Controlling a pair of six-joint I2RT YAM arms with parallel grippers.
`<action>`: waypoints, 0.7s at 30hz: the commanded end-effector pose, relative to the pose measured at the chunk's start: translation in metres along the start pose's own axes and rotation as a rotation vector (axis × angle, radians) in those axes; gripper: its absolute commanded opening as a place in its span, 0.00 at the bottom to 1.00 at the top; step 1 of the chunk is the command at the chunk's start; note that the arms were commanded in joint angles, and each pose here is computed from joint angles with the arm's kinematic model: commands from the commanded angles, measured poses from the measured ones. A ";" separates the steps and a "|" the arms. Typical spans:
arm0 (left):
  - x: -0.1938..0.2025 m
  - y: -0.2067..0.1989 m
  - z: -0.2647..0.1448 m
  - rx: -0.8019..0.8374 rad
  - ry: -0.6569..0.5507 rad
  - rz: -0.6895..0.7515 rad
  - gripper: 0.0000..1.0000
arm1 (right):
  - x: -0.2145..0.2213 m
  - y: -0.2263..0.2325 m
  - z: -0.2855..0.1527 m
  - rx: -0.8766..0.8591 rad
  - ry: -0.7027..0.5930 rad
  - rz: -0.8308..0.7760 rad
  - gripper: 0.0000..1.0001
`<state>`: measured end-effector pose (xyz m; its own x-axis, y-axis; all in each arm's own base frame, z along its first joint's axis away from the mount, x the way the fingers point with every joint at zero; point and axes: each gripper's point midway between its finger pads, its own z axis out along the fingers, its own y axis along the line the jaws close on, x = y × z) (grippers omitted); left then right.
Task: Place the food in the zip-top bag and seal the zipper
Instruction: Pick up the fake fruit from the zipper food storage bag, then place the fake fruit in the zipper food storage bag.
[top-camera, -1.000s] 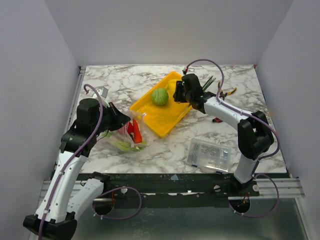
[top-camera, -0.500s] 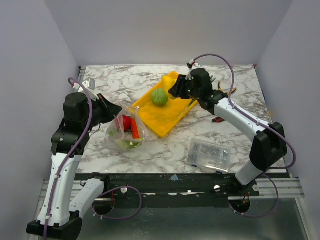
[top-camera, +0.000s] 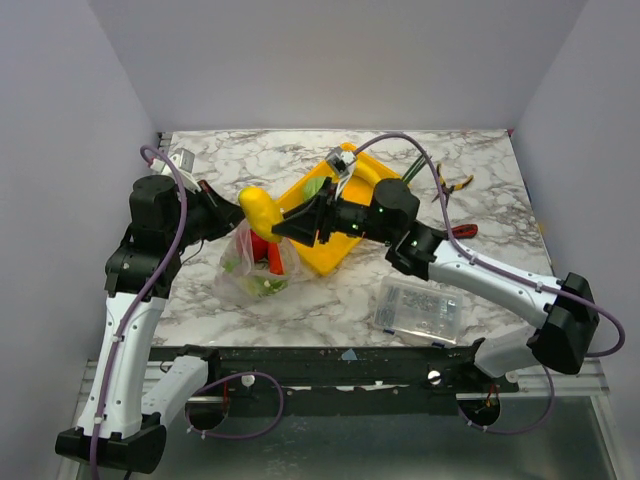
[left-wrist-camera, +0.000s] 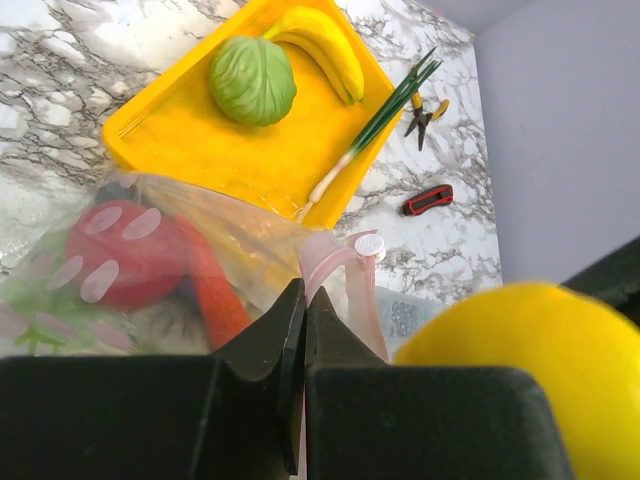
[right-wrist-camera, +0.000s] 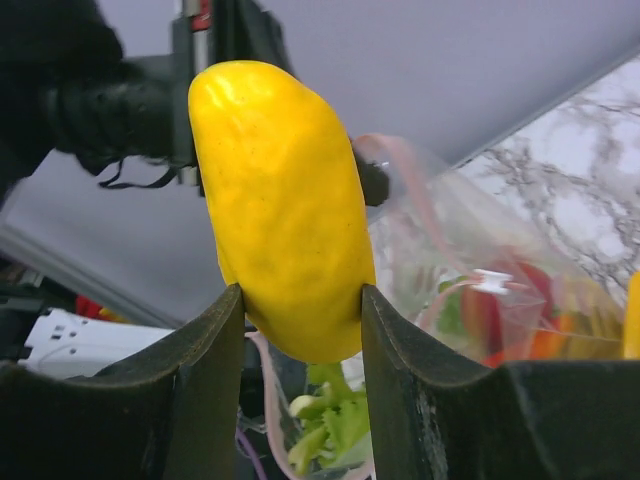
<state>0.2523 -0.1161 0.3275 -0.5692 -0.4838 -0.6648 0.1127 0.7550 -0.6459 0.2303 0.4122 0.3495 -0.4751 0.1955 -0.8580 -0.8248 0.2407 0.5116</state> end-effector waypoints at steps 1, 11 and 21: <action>-0.017 -0.021 -0.011 0.068 -0.058 0.009 0.00 | -0.009 0.026 -0.001 -0.058 -0.116 -0.103 0.00; -0.024 -0.027 -0.019 0.072 -0.081 0.010 0.00 | 0.032 -0.005 0.014 0.093 -0.041 -0.091 0.49; -0.027 -0.024 -0.018 0.055 -0.085 0.021 0.00 | 0.036 -0.045 -0.004 0.375 0.056 -0.082 0.78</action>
<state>0.2498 -0.1143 0.3351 -0.5645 -0.4974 -0.6588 0.1028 0.7495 -0.6540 0.2376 0.4244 0.3111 -0.4248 0.1614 -0.8908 -0.7740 0.4456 0.4499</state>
